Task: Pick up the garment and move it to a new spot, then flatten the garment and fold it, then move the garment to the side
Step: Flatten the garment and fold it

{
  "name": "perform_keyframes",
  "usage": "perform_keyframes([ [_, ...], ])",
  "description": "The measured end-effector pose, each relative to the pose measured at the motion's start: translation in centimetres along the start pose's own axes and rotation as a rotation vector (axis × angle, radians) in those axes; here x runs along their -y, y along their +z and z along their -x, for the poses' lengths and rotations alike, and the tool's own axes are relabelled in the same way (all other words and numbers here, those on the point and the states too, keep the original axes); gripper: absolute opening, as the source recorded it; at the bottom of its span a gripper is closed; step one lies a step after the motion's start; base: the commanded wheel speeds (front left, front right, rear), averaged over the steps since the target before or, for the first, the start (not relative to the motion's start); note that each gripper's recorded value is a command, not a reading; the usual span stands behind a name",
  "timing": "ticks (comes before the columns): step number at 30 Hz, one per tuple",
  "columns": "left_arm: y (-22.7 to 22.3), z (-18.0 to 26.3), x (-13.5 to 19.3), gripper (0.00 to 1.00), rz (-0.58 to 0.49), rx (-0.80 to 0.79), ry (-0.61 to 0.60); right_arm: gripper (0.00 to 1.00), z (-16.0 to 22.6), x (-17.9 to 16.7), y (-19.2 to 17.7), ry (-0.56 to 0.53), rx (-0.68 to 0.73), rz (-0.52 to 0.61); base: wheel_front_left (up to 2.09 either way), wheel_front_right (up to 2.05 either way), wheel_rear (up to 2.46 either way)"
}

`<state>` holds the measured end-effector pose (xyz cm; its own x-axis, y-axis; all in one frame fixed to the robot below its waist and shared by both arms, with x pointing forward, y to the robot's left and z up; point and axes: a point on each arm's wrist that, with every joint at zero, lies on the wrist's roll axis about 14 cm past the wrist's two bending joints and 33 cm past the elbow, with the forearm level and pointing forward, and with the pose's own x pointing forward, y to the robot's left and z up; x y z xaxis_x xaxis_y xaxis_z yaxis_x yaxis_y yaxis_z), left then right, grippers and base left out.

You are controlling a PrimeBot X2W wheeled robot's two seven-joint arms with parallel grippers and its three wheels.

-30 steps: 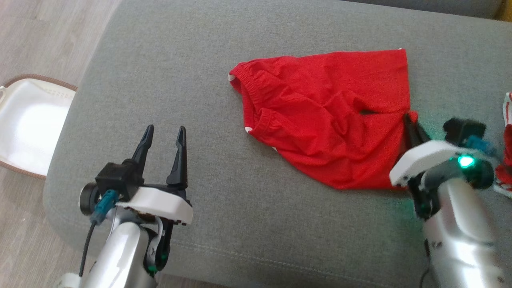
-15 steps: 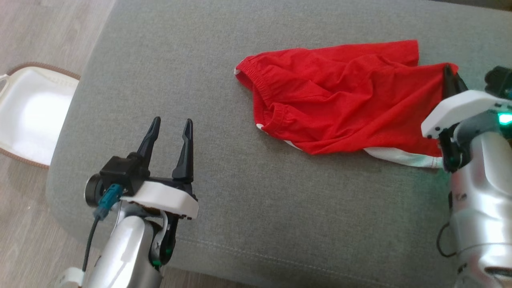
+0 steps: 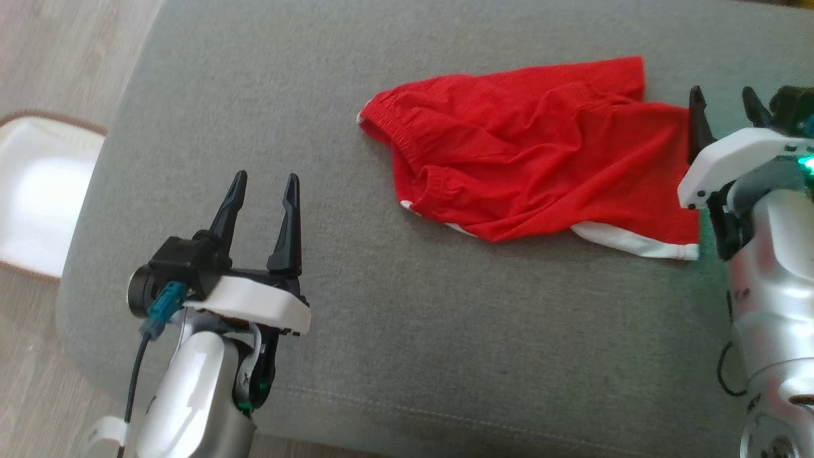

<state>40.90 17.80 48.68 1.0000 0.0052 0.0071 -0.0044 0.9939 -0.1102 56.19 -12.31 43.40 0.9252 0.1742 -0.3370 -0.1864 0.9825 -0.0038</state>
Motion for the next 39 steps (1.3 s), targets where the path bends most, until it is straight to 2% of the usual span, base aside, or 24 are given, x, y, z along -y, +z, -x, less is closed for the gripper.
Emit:
perform_keyframes([
  [6,1.4,0.4,1.1,1.00,0.006,0.040,-0.031,1.00,2.8,0.5,1.9,-0.017,0.123,-0.028,0.00,0.00,0.00],
  [19,1.2,2.0,5.0,1.00,0.026,0.034,-0.150,1.00,12.7,2.2,-2.7,-0.100,0.213,-0.157,0.00,0.00,0.00],
  [24,-0.2,2.0,6.6,1.00,0.007,-0.008,-0.217,1.00,14.2,1.7,-3.1,-0.088,0.232,-0.201,0.00,0.00,0.00],
  [27,-2.3,2.2,7.8,1.00,-0.046,-0.082,-0.293,1.00,14.2,1.6,-2.4,-0.081,0.243,-0.203,0.00,0.00,0.00],
  [36,-7.6,0.3,9.0,1.00,-0.378,-0.296,-0.511,1.00,13.7,2.4,-2.5,-0.096,0.236,-0.209,0.00,0.00,0.00],
  [39,-8.3,-0.3,8.9,1.00,-0.428,-0.318,-0.541,1.00,13.6,2.6,-2.8,-0.100,0.226,-0.210,0.00,0.00,0.00],
])
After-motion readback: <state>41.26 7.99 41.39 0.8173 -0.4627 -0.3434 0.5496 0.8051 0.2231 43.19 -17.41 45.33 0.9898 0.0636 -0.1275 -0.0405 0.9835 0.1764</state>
